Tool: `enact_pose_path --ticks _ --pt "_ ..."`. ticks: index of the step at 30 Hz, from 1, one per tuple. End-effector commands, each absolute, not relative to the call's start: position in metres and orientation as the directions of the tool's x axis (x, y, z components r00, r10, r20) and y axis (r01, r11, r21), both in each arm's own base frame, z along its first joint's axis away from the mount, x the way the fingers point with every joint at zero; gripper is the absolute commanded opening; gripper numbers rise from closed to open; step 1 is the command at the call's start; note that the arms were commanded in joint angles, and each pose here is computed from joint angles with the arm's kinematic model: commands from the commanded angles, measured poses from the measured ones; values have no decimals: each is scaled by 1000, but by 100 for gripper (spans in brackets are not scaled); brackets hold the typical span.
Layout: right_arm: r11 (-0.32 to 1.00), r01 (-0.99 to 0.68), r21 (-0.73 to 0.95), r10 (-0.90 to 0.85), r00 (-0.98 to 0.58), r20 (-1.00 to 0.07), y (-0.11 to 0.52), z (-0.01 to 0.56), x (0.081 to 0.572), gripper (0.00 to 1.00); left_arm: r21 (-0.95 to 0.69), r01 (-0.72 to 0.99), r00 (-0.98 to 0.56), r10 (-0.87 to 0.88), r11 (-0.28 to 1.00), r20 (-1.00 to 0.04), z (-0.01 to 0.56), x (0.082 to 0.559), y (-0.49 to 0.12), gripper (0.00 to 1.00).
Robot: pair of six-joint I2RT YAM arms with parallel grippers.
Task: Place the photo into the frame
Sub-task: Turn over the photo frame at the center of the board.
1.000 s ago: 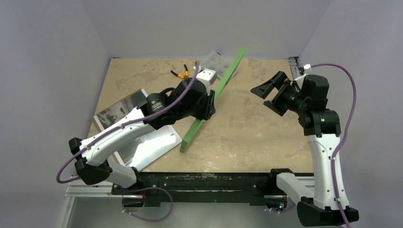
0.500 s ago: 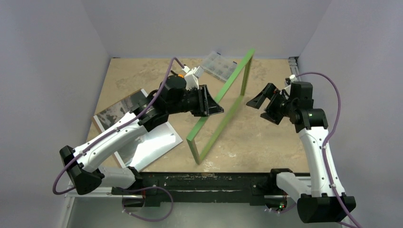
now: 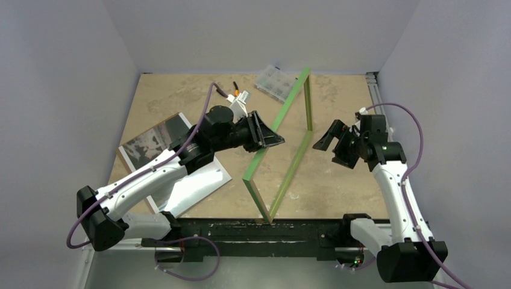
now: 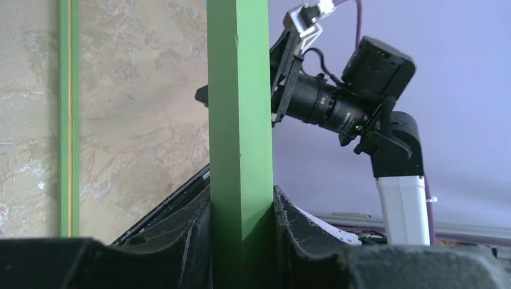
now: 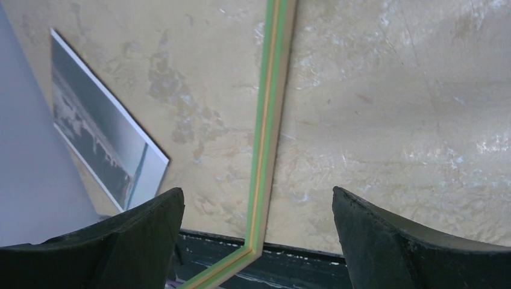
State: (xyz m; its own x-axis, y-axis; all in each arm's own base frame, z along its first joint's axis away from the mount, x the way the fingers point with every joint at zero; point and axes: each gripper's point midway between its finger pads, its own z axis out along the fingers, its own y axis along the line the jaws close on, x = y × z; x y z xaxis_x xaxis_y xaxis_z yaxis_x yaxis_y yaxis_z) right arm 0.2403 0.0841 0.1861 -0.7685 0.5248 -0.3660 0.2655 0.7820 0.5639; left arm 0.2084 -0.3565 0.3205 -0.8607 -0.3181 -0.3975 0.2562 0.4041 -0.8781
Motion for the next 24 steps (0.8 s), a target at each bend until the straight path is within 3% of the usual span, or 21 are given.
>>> enact_pose_path --ticks 1,12,24 --pt "796 285 535 515 -782 -350 81 157 239 90 -832 241 -824 -347 499 -447 288 222 -346 0" --pt "779 340 527 512 -831 -220 89 92 225 80 -714 115 -848 -306 691 -433 208 230 -330 0" --pt "776 357 521 510 -841 -183 95 65 224 73 -515 39 -875 -220 856 -432 153 237 -310 2"
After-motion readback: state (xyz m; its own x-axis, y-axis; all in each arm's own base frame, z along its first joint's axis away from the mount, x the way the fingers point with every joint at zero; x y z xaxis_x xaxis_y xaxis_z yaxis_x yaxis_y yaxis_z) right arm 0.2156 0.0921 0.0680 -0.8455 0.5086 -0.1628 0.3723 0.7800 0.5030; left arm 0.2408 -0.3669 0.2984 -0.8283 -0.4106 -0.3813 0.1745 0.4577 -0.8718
